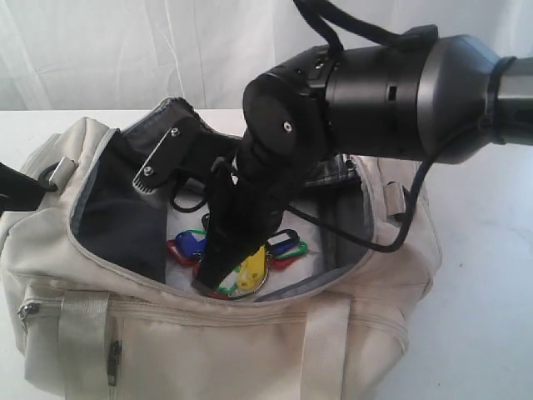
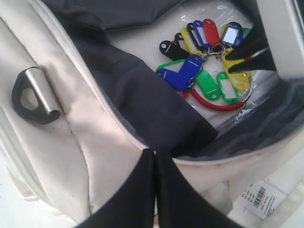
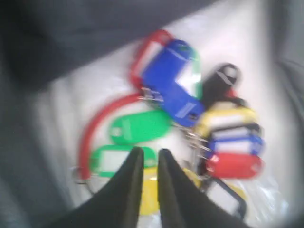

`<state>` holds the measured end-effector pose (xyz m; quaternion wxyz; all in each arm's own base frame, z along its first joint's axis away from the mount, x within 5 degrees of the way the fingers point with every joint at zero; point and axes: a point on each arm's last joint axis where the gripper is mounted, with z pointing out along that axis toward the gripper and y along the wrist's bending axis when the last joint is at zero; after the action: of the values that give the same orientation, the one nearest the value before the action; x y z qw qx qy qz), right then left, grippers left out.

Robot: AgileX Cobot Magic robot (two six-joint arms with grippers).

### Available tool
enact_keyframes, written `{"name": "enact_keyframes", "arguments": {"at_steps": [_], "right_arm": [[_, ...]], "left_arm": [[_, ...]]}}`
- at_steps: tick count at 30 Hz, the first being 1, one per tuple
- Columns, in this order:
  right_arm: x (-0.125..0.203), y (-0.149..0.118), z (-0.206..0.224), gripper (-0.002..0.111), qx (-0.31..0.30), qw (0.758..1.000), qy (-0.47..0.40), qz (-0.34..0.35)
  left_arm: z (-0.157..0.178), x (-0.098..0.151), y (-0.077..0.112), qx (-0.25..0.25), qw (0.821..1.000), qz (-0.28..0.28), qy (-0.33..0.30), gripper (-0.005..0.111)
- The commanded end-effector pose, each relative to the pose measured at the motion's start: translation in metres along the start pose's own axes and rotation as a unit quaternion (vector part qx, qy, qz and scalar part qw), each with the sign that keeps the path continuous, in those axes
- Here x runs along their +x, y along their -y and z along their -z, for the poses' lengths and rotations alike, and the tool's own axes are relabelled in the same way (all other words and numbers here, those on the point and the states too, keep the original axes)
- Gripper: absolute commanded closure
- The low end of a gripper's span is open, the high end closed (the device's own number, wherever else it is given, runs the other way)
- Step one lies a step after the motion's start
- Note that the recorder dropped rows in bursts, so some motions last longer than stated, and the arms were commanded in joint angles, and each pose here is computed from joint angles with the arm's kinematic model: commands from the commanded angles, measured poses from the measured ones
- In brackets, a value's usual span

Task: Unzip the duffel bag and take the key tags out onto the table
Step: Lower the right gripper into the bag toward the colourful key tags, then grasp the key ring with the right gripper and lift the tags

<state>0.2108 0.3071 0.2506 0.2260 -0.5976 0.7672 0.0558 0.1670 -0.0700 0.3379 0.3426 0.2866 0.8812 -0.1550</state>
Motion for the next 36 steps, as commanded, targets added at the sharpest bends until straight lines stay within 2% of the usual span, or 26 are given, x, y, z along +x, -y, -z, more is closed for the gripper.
{"name": "enact_keyframes", "arguments": {"at_steps": [1,3,5,16,23,25,26,28,30,31,36], "right_arm": [[0.011,0.026,0.002,0.065,0.050,0.994,-0.023,-0.096],[0.019,0.033,-0.001,0.049,0.043,0.993,-0.050,-0.098],[0.025,0.038,-0.008,0.039,0.030,0.992,-0.063,-0.106],[0.018,0.055,-0.043,0.037,-0.006,0.987,-0.044,-0.156],[0.030,0.050,-0.084,0.039,-0.035,0.979,-0.123,-0.158],[0.032,0.049,-0.086,0.047,-0.038,0.978,-0.132,-0.158],[0.033,0.049,-0.086,0.055,-0.038,0.978,-0.133,-0.158],[0.030,0.050,-0.081,0.076,-0.036,0.978,-0.129,-0.158],[0.026,0.052,-0.074,0.101,-0.034,0.979,-0.123,-0.157],[0.023,0.054,-0.069,0.108,-0.031,0.980,-0.115,-0.159],[0.004,0.062,-0.035,0.108,-0.011,0.985,-0.060,-0.160]], "left_arm": [[0.000,0.002,0.002,0.009,1.000,0.005,-0.003,0.107],[0.000,0.002,0.002,0.010,1.000,0.006,-0.002,0.107],[0.000,0.002,0.002,0.011,1.000,0.007,-0.001,0.107],[0.000,0.002,0.003,0.013,1.000,0.008,-0.001,0.107],[0.000,0.002,0.003,0.013,1.000,0.006,0.000,0.107],[0.000,0.002,0.003,0.013,1.000,0.006,0.000,0.107],[0.000,0.002,0.003,0.013,1.000,0.006,0.000,0.107],[0.000,0.002,0.003,0.013,1.000,0.006,0.000,0.107],[0.000,0.001,0.003,0.014,1.000,0.004,0.000,0.107],[0.000,0.001,0.003,0.014,1.000,0.001,0.000,0.107],[0.000,0.002,0.003,0.016,1.000,0.001,0.000,0.107]]}}
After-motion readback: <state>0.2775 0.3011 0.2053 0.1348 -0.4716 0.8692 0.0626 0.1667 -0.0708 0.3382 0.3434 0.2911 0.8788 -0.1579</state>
